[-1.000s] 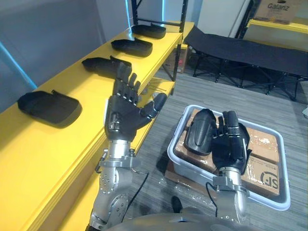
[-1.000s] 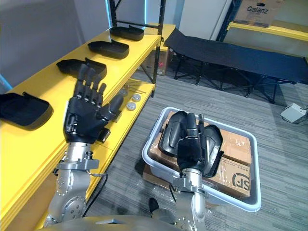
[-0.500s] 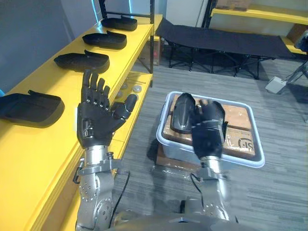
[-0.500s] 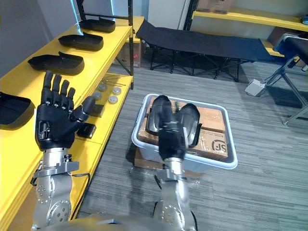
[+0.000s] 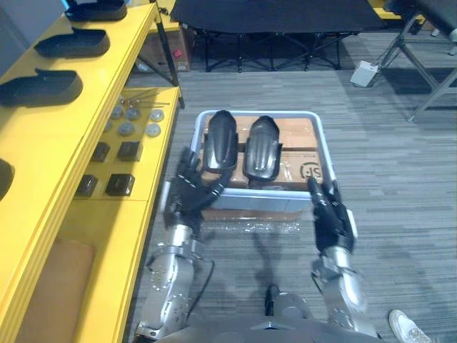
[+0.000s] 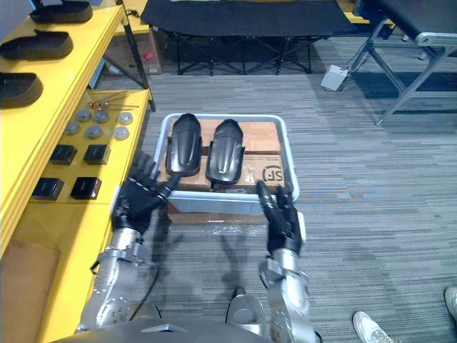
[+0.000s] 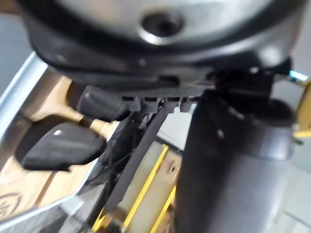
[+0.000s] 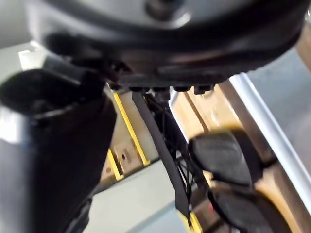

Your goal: Walk over and take three plastic housings, then place them on the shelf

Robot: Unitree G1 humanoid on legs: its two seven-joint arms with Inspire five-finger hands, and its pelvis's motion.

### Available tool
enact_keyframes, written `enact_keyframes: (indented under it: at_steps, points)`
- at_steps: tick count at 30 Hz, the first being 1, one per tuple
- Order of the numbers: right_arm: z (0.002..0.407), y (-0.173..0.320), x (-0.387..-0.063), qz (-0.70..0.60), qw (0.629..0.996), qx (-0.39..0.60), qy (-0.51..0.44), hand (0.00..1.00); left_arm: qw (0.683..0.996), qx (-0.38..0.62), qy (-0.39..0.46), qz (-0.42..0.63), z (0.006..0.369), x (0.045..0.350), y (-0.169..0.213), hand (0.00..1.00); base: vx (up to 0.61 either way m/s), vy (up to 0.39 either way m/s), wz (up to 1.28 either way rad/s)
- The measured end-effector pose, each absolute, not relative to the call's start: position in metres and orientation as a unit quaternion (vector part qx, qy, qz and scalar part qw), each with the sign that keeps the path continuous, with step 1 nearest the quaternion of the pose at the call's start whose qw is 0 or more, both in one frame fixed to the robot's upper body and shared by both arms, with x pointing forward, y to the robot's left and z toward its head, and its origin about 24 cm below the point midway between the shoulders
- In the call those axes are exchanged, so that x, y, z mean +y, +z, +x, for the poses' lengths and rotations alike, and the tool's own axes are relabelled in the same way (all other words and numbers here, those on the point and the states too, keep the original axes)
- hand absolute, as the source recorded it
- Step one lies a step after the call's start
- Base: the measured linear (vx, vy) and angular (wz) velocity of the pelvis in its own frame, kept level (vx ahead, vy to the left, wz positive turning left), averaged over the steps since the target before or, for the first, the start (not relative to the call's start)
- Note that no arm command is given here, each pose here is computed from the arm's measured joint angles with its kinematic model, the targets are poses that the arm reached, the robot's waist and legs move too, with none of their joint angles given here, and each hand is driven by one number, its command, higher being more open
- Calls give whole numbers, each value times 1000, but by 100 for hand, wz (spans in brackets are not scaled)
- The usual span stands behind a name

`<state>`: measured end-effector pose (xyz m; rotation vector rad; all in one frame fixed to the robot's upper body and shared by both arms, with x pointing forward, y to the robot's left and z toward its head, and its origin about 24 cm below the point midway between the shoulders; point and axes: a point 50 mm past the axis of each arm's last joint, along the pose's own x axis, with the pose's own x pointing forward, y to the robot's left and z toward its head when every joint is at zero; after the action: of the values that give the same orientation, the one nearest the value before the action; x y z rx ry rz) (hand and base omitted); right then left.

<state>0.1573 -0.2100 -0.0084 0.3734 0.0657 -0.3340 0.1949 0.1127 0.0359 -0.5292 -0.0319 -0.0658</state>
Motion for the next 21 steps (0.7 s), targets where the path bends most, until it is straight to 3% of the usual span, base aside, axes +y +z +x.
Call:
enact_keyframes:
  at_steps: [4,10,15,17,21]
  points:
    - [147,-9,-224,170,968,33,-184,100,962,-53,-46,-264,193,116,53,100,22,-44,-57]
    - [154,-13,-198,192,970,49,-139,100,972,-57,-47,-223,191,130,55,100,-59,56,-30]
    - [155,-20,-187,211,962,66,-161,100,993,62,-18,-99,189,140,14,100,-78,73,3]
    - [155,-29,-188,204,959,91,-175,100,987,150,18,-61,180,150,-19,100,0,35,-4]
    - [149,-46,-191,176,952,140,-206,100,970,234,60,-2,161,162,-51,100,0,0,0]
